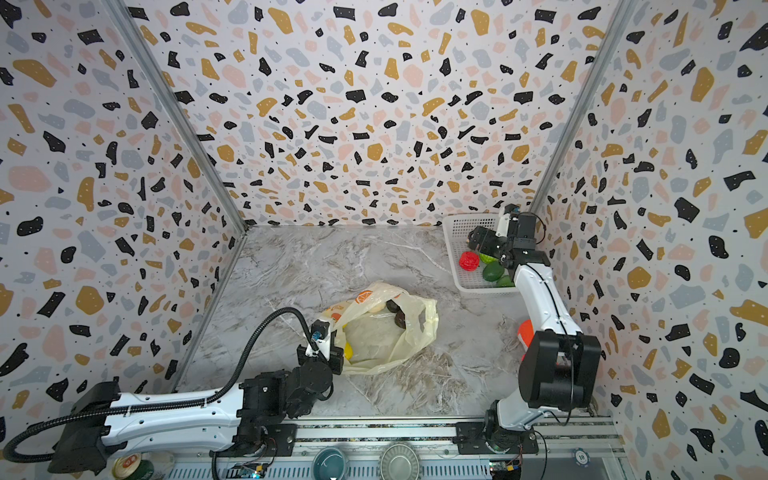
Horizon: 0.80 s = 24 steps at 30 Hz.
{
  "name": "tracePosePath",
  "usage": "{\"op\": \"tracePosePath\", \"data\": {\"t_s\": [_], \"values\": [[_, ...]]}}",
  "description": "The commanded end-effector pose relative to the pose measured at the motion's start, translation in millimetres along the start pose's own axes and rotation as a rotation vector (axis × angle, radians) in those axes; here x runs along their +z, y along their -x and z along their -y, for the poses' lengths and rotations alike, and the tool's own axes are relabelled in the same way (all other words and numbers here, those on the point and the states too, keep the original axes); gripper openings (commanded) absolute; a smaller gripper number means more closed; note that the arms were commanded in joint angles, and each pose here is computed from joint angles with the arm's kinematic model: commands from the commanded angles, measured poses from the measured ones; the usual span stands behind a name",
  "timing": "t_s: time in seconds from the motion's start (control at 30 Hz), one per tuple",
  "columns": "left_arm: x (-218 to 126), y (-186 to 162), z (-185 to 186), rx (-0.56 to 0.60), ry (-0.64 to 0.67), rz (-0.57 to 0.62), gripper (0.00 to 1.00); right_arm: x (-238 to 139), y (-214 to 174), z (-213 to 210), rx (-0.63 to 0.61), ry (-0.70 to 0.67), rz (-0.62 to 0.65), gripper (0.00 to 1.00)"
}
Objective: Untie the knot of the plastic bag and take out the fruit
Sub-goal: 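Move the empty right gripper back into the bag opening toward the yellow fruits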
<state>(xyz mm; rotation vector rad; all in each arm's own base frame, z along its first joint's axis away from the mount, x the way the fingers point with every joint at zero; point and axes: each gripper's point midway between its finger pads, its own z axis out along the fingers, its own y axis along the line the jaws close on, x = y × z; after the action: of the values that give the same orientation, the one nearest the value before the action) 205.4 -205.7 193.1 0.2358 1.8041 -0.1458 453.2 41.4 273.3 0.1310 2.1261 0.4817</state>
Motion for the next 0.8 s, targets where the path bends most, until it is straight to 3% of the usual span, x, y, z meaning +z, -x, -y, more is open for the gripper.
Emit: {"op": "tracePosePath", "data": {"t_s": [0.0,0.4,0.57,0.77], "values": [[-1,12,-4,-0.052,0.014,0.035,0.0,-39,-14,-68,-0.084,0.171,-0.042,0.95],[-2,15,-6,-0.051,0.026,0.043,0.0,-112,-94,-215,-0.231,0.5,-0.194,0.95],[-3,16,-6,-0.053,0.025,0.044,0.0,-126,-137,-251,-0.284,0.579,-0.276,0.95],[-2,15,-6,-0.053,0.027,0.043,0.0,-124,-192,-265,-0.314,0.588,-0.356,0.94]]}}
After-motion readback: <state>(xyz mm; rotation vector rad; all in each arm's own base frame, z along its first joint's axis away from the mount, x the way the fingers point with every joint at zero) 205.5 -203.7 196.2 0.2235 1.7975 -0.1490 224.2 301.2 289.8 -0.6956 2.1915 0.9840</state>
